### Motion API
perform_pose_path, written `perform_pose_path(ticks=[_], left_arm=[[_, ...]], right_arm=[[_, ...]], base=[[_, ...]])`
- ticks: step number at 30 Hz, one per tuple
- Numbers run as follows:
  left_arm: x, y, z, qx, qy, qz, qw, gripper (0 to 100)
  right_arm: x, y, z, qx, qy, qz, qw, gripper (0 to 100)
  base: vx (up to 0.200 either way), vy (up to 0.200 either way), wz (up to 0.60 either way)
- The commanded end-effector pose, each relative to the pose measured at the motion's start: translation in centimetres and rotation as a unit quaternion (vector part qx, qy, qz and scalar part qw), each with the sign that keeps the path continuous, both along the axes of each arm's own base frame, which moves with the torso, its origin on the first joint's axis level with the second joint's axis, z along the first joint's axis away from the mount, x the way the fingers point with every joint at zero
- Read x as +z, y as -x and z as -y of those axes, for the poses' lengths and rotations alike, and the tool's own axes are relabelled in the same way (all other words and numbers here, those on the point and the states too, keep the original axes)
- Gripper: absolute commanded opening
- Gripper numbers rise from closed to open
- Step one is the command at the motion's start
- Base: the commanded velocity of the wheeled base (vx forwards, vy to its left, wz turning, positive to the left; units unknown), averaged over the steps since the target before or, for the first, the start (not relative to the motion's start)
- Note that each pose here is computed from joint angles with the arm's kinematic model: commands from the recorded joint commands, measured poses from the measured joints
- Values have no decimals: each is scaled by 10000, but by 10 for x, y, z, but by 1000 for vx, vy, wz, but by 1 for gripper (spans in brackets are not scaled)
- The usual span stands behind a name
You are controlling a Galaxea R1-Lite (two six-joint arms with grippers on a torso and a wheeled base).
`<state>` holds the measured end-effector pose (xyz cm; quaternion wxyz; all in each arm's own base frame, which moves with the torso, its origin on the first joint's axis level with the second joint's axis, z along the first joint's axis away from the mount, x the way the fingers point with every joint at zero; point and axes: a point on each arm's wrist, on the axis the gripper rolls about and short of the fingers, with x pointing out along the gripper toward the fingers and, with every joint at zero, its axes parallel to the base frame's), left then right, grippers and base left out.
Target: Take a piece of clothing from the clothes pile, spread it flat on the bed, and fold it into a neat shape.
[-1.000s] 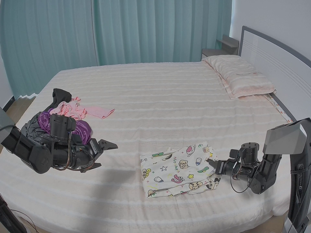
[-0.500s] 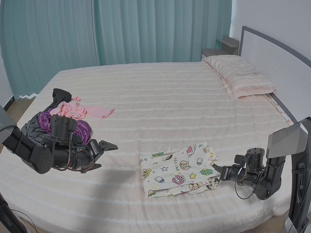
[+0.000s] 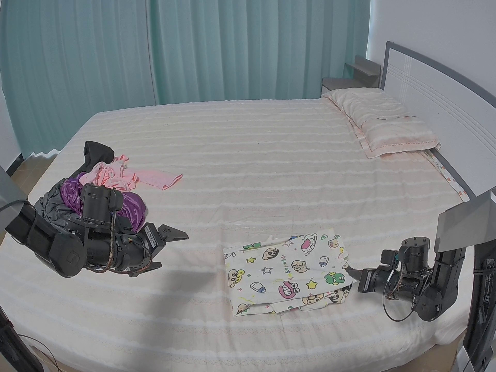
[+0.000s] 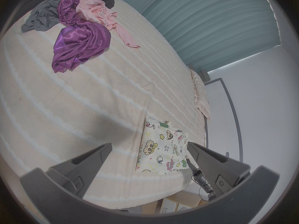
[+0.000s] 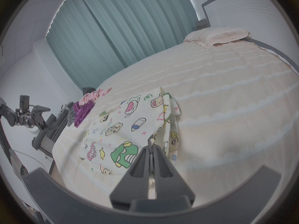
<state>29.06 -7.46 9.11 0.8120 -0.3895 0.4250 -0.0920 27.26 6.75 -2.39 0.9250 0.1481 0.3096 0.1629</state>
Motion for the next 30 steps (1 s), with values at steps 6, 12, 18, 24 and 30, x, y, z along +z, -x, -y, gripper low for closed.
perform_pose_path(ticks=[6,12,18,24,30], left_arm=[[-1,0,0,8,-3,-13,10000,100],[-4,-2,0,14,-26,-44,10000,100],[-4,-2,0,6,-20,-64,10000,100],[-5,-1,0,2,-11,-74,10000,100],[-6,-1,0,0,-23,-103,9999,100]], right_arm=[[-3,4,7,-52,121,-125,9998,0],[-9,9,8,71,334,-422,9985,0],[-7,8,6,104,322,-328,9989,100],[23,-16,7,-41,157,420,9990,100],[36,-63,-3,-94,13,744,9972,100]], base=[[0,0,0],[0,0,0],[0,0,0],[0,0,0],[0,0,0]])
